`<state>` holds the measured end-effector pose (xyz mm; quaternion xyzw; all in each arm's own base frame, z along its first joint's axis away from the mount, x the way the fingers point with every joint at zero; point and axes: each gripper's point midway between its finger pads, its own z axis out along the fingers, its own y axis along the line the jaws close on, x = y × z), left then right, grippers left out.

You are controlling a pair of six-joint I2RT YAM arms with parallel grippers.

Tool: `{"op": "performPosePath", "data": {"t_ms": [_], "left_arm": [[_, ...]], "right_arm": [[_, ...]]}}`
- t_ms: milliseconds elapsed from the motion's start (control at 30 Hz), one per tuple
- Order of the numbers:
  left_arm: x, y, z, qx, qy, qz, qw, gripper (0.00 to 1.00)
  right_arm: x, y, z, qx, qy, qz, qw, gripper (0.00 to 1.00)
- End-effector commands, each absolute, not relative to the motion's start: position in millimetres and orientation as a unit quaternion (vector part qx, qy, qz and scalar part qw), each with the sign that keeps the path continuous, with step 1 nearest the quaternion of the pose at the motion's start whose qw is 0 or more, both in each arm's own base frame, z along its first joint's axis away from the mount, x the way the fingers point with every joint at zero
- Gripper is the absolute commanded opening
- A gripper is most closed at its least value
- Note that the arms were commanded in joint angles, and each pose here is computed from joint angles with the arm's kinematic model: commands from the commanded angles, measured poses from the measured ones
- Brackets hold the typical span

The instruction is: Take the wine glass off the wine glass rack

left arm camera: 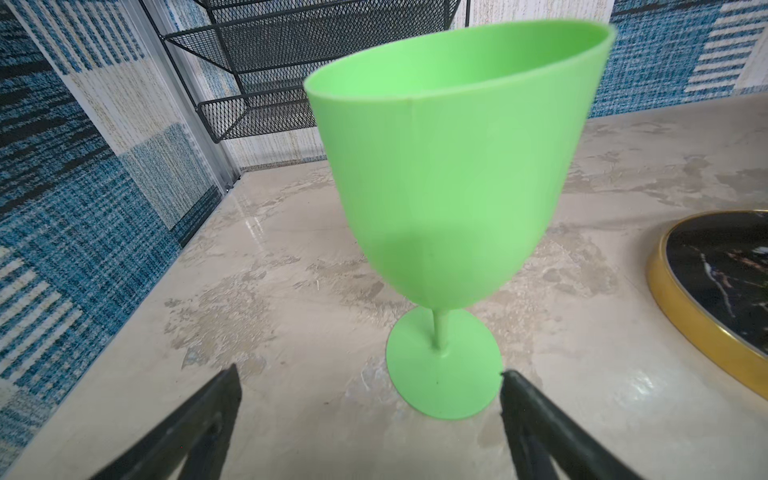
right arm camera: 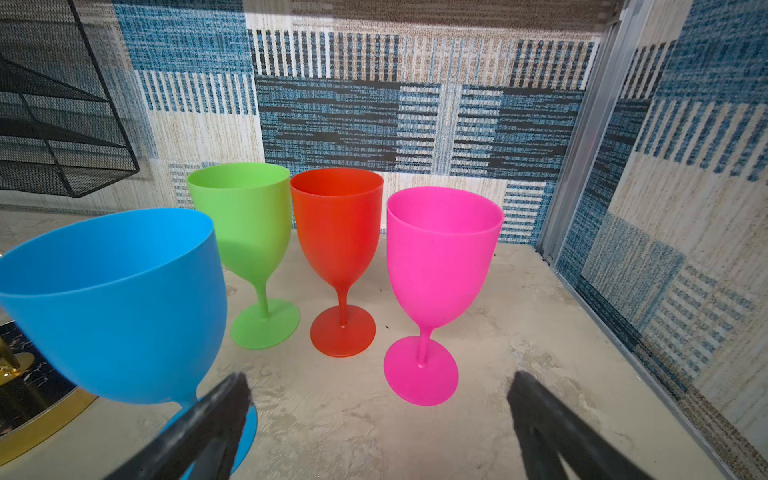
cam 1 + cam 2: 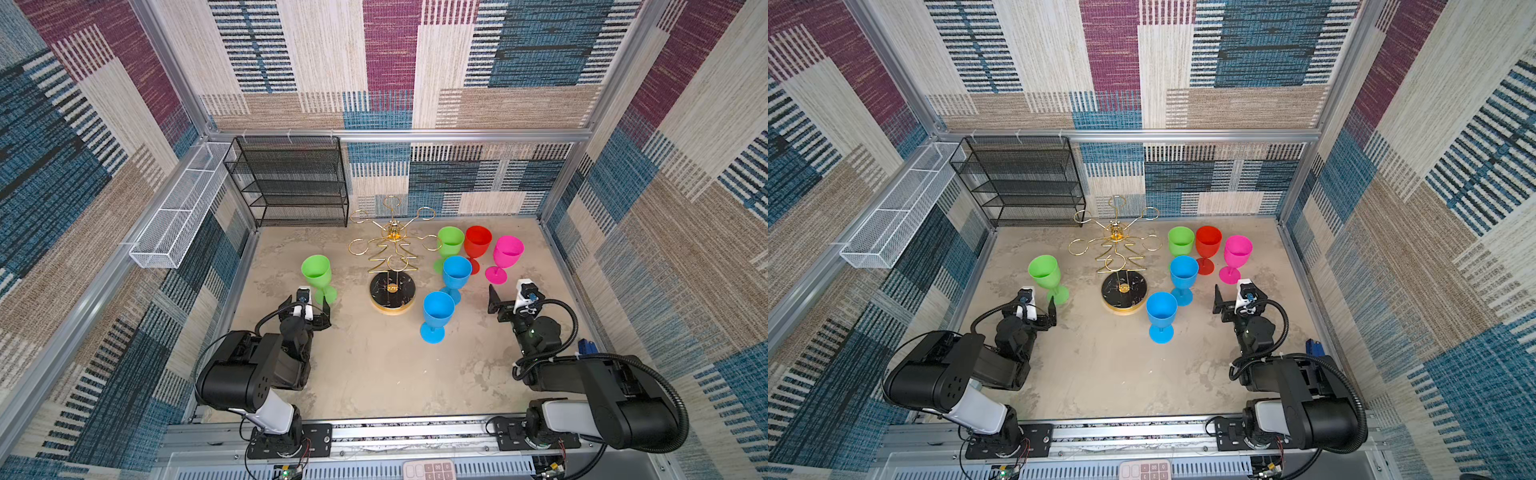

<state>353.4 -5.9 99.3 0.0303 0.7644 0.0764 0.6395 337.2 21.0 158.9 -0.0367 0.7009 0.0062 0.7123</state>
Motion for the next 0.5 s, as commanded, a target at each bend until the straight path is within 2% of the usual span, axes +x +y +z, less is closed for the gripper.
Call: {"op": "performPosePath", "data": {"t_ms": [0, 467], "left_arm": [[356.8, 1.0, 113.6, -0.001, 0.746, 0.081, 0.661, 0.99], [357.1, 5.7, 113.7, -0.016, 0.746, 0.089, 0.66, 0.99]], "right_arm": [[339.5, 21.1, 173.4, -0.041, 0.678, 0.004, 0.734, 0.99], [338.0, 16.5, 175.4, -0.027, 0.676, 0.001, 0.736, 0.99]]}}
